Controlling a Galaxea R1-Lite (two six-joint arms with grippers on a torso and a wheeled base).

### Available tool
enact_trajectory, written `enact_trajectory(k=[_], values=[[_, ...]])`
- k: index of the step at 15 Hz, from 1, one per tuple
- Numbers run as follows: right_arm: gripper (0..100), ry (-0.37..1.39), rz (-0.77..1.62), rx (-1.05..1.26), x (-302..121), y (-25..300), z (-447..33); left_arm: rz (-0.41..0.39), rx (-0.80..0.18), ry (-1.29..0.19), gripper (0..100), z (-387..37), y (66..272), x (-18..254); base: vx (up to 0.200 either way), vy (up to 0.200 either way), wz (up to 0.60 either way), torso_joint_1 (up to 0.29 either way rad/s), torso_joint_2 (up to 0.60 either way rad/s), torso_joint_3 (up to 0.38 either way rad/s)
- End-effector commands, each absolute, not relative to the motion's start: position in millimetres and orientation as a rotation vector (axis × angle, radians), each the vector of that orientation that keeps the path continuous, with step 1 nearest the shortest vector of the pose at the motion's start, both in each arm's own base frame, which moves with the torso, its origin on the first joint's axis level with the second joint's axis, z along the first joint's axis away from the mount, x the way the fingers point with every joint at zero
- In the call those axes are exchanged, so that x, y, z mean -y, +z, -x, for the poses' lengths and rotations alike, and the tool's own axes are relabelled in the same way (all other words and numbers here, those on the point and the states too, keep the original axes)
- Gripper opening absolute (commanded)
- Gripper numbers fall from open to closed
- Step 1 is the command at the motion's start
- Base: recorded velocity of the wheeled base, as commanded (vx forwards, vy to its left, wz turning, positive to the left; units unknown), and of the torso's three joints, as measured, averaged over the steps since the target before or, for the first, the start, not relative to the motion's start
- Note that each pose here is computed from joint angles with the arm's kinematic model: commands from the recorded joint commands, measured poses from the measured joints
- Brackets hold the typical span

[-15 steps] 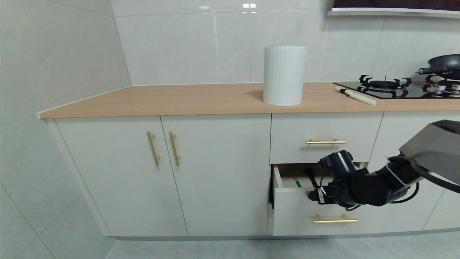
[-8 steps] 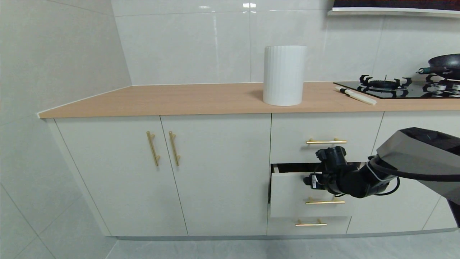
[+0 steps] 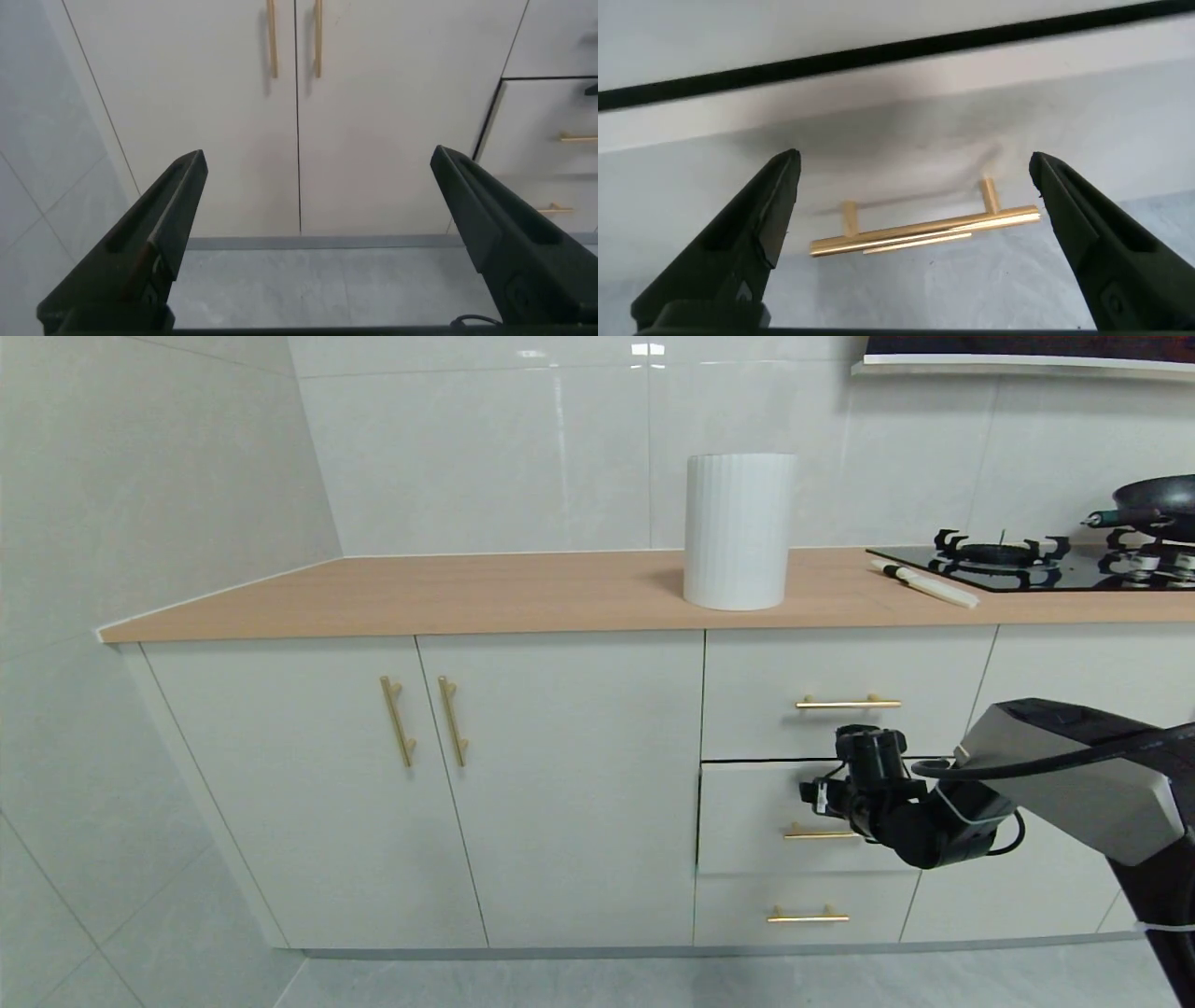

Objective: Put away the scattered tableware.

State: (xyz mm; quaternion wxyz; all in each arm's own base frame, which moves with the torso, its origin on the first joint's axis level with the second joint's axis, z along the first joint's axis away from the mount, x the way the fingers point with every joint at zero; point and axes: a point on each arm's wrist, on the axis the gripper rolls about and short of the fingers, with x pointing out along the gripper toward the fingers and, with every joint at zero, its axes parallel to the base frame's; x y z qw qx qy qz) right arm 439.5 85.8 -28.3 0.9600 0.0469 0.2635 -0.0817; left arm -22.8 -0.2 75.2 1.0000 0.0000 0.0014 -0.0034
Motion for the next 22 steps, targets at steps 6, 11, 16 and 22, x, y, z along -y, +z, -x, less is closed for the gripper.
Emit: enact_trajectory(k=[6, 11, 16, 22], values=[[100, -0.235, -0.119, -0.517, -75, -43, -454, 0.000, -0.003, -0.006, 100, 23, 75, 0, 0.000, 0.000, 0.00, 0.000, 0.00, 0.000], [100, -0.276, -0.131, -0.486, -73, -45, -463, 0.000, -0.003, -0.006, 100, 23, 75, 0, 0.000, 0.000, 0.00, 0.000, 0.00, 0.000], [100, -0.283, -0.147, -0.476, -71, -42, -465, 0.000, -0.003, -0.006, 100, 23, 75, 0, 0.000, 0.000, 0.00, 0.000, 0.00, 0.000], [100, -0.235, -0.137, -0.493, -75, 33, -393, 0.000, -0.003, -0.006, 100, 23, 75, 0, 0.000, 0.000, 0.00, 0.000, 0.00, 0.000]])
